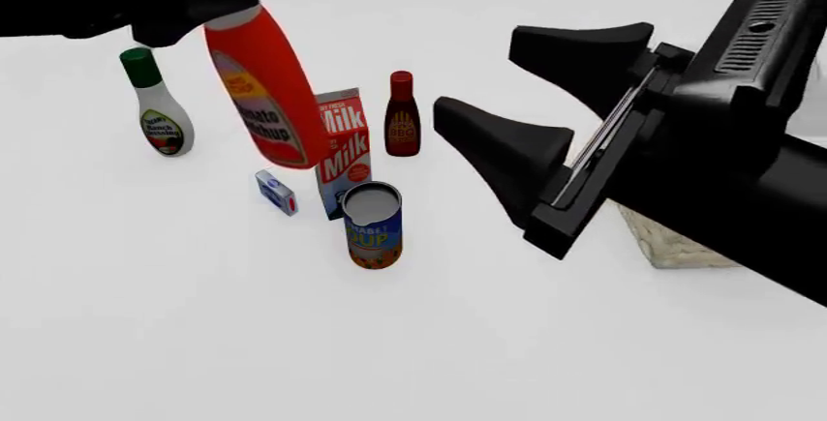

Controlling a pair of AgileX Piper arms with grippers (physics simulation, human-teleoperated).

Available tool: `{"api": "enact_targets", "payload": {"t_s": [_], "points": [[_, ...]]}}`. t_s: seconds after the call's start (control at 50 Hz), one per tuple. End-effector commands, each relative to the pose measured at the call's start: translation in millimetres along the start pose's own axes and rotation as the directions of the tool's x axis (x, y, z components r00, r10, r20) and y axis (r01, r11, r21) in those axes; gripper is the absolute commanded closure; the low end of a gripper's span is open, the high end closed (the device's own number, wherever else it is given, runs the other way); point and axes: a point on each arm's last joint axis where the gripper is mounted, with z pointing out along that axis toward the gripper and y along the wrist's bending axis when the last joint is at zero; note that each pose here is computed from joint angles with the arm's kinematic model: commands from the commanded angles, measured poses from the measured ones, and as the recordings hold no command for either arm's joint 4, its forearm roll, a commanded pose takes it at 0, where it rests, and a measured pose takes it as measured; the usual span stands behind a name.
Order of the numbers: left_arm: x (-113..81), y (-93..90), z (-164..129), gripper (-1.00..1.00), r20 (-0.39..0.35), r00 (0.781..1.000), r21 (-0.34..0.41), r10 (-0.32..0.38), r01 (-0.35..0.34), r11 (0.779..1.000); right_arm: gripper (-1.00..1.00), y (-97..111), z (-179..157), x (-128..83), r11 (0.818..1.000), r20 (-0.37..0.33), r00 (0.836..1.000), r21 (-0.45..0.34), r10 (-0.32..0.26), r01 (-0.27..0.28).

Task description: Pick the ketchup and place it in the basket.

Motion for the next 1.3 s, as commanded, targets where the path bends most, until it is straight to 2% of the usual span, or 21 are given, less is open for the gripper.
{"api": "enact_targets", "payload": {"t_s": [0.02,0.38,0.74,0.92,0.94,0.98,1.0,1.04,1.08,1.3], "points": [[-4.1,-2.7,0,1.00,0.010,1.000,0.014,0.013,-0.013,1.000,-1.00,6,10,1,0.999,0.000,1.000,-0.027,0.016,-0.016],[-4.4,-5.9,2,1.00,0.006,1.000,0.029,0.015,-0.015,0.999,-1.00,18,25,-3,0.997,0.002,1.000,-0.081,0.011,-0.011],[-0.9,-8.0,0,1.00,0.004,1.000,0.040,0.013,-0.013,0.999,-1.00,23,40,-2,0.995,0.005,1.000,-0.094,0.027,-0.026],[-1.1,-8.5,-4,1.00,0.002,1.000,0.044,0.014,-0.015,0.999,-1.00,25,48,1,0.995,-0.005,1.000,-0.098,0.012,-0.013],[-1.1,-8.4,-4,1.00,0.003,1.000,0.043,0.015,-0.016,0.999,-1.00,25,48,1,0.994,-0.007,1.000,-0.100,0.030,-0.031],[-1.0,-9.0,-6,1.00,0.004,1.000,0.047,0.015,-0.015,0.999,-1.00,28,51,8,0.994,-0.010,1.000,-0.108,-0.022,0.021],[-0.9,-9.1,-7,1.00,0.005,1.000,0.047,0.015,-0.015,0.999,-1.00,28,52,6,0.994,-0.011,1.000,-0.107,0.016,-0.017],[-1.1,-9.3,-8,1.00,0.005,1.000,0.049,0.013,-0.014,0.999,-1.00,29,57,14,0.994,-0.018,0.999,-0.106,-0.029,0.026],[-1.4,-9.4,-9,1.00,0.006,1.000,0.049,0.014,-0.014,0.999,-1.00,28,59,14,0.995,-0.021,1.000,-0.101,-0.012,0.010],[-1.6,-9.4,-12,1.00,0.007,1.000,0.050,0.013,-0.013,0.999,-1.00,28,66,15,0.995,-0.029,1.000,-0.097,0.004,-0.007]]}}
